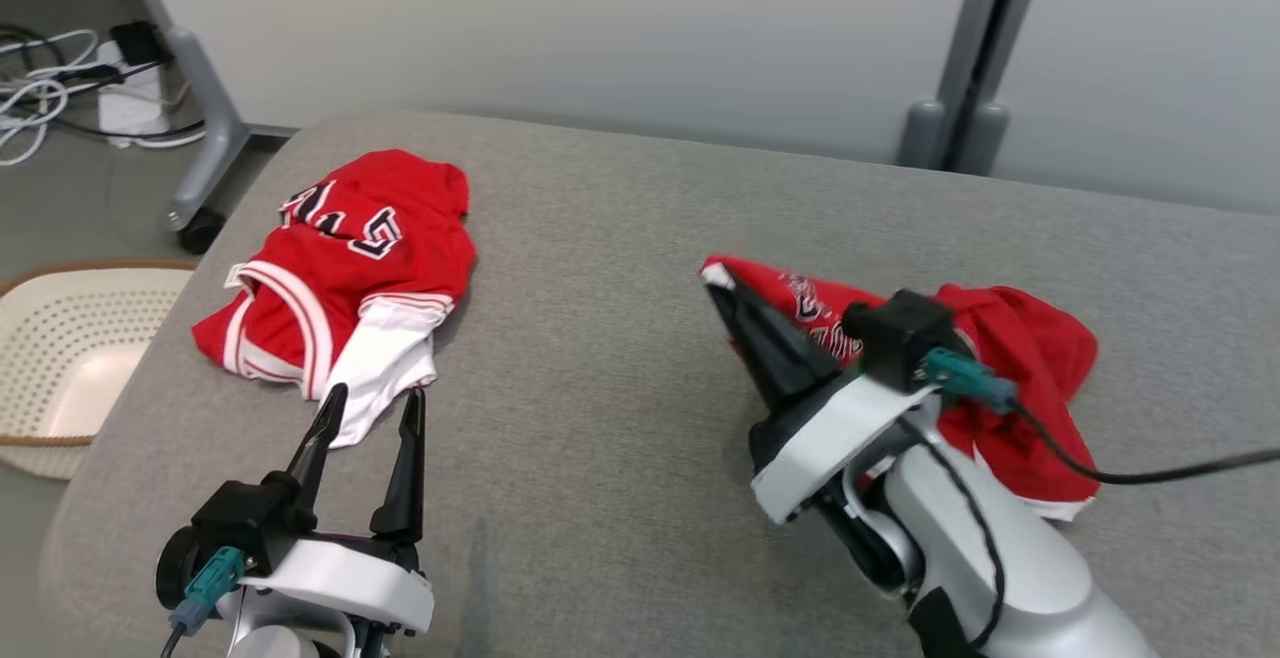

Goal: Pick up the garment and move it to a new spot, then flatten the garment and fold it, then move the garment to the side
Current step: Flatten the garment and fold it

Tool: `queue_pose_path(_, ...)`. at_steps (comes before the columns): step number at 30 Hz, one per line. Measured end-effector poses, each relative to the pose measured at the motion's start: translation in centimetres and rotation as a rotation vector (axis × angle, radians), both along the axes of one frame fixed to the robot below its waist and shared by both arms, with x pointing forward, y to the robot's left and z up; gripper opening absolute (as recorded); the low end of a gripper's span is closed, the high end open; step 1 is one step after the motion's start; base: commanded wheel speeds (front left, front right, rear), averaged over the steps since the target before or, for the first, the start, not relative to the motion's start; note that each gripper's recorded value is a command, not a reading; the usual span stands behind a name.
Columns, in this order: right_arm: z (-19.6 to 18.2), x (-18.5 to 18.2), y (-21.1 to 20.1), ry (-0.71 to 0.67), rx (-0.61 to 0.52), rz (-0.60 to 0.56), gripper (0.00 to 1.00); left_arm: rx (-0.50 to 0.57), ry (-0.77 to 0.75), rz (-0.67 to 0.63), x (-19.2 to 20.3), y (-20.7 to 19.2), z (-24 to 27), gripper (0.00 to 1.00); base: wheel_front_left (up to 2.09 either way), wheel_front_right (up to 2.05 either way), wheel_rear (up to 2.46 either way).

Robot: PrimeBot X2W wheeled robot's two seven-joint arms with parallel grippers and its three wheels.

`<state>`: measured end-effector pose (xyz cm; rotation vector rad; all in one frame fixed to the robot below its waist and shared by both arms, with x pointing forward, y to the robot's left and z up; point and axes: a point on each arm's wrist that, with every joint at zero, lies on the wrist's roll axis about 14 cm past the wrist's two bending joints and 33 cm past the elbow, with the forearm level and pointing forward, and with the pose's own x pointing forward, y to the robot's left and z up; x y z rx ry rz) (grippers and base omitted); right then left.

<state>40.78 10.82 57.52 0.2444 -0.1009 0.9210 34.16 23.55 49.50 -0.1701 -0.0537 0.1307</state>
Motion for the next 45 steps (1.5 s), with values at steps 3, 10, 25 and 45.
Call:
queue_pose_path(3, -3.1, -1.2, 2.0, 0.067, -0.071, 0.069, 0.0, 0.001, 0.001, 0.026, -0.5, 0.8, 0.0, 1.0, 0.0, 0.0, 0.0)
queue_pose_path(10, -8.7, -4.2, 4.3, 0.223, -0.175, 0.184, 1.0, 0.0, 0.02, 0.073, -1.7, 2.0, -0.5, 1.0, 0.0, 0.0, 0.0)
queue_pose_path(25, -2.2, 1.2, -2.1, 0.098, -0.018, -0.061, 1.0, 0.015, -0.004, 0.033, -0.7, 0.9, 0.2, 1.0, 0.0, 0.0, 0.0)
queue_pose_path(45, -5.6, -0.9, -23.8, 0.081, -0.031, -0.639, 1.0, 0.053, -0.008, -0.094, 1.9, -2.6, 0.2, 1.0, 0.0, 0.0, 0.0)
